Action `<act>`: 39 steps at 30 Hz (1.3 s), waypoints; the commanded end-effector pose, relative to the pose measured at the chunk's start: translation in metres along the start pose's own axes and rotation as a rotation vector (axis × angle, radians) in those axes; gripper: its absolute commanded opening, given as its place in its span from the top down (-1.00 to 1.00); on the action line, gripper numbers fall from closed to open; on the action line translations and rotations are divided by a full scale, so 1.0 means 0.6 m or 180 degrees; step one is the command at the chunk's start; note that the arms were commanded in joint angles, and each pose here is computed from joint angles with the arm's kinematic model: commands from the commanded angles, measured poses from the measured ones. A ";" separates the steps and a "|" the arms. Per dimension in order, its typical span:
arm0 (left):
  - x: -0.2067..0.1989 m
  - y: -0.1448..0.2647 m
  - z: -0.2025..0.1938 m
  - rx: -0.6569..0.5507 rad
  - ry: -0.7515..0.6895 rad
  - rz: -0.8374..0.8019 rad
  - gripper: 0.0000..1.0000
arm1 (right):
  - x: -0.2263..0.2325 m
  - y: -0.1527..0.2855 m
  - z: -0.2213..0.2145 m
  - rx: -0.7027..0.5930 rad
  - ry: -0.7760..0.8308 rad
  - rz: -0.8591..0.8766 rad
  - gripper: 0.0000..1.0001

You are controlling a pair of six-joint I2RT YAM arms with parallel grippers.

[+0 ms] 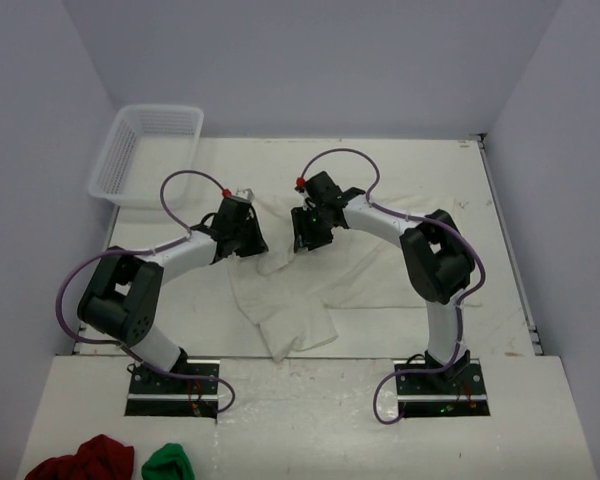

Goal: Fold and stack the t-shirts
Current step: Fold the flattened tshirt in 1/3 of the way

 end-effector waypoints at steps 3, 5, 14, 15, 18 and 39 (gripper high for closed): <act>0.004 -0.001 0.013 -0.0128 -0.0071 -0.0120 0.68 | -0.004 -0.010 -0.008 0.0031 0.0014 -0.0005 0.07; 0.004 -0.003 0.012 -0.0137 -0.0069 -0.0140 0.67 | -0.007 -0.009 -0.010 0.0010 0.0009 -0.0033 0.07; 0.004 -0.018 -0.002 -0.0058 -0.0005 -0.0265 0.67 | -0.025 -0.033 -0.021 0.0112 -0.0017 -0.0116 0.10; 0.003 -0.018 -0.001 -0.0063 -0.0005 -0.0266 0.67 | -0.023 -0.035 -0.021 0.0118 -0.0017 -0.0111 0.10; 0.004 -0.021 -0.001 -0.0051 -0.0008 -0.0257 0.66 | -0.022 -0.040 -0.017 0.0137 -0.0024 -0.0092 0.18; 0.023 -0.047 -0.035 0.0164 0.0040 -0.0092 0.66 | -0.022 0.019 -0.026 -0.0233 -0.0077 -0.0412 1.00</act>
Point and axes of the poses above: each gripper's point midway between its finger pads, its own y axis back along the fingers, its own x axis along the line the jaws close on, z = x × y, the point moved 7 cm from there along y, back along the fingers, and after that the axes turned 15 degrees about -y, right-handed, at the moved point
